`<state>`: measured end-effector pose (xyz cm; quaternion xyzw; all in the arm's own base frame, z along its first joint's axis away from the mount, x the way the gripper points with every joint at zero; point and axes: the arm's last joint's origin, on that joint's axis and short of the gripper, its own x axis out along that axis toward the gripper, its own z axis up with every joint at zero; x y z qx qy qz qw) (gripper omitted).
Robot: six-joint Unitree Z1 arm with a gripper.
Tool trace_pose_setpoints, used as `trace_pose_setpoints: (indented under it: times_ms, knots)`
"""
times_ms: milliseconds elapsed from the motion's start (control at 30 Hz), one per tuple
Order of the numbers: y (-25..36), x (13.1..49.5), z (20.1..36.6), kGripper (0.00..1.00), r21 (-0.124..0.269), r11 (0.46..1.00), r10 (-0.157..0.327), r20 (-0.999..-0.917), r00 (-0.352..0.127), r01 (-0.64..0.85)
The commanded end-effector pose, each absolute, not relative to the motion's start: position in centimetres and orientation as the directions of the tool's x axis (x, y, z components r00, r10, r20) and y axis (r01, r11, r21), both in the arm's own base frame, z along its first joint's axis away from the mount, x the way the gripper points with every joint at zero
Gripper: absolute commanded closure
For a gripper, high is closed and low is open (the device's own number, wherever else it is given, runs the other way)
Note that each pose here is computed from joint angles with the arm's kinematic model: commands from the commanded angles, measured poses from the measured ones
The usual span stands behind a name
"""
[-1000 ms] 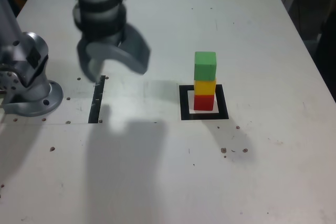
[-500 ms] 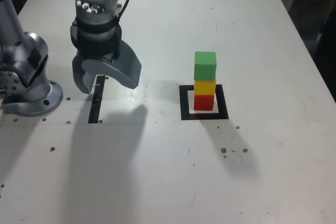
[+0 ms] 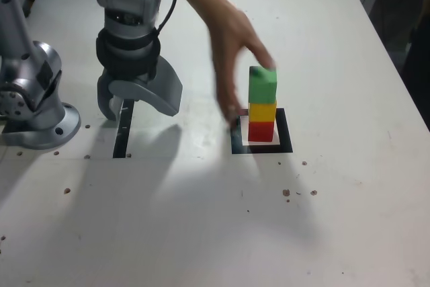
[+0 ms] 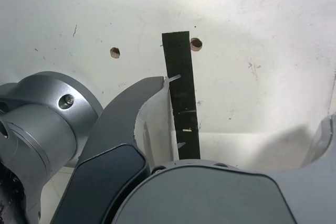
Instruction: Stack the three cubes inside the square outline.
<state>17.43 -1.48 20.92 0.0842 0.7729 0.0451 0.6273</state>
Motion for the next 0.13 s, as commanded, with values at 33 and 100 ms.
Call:
trace_pose_setpoints:
  times_ms: [33,100]
  knots:
    - [-1.46,17.37,20.80,0.01,0.176,0.982,0.188,-0.9599,-0.208,0.073]
    - [-1.47,17.34,20.83,0.01,0.174,0.982,0.186,-0.9596,-0.211,0.073]
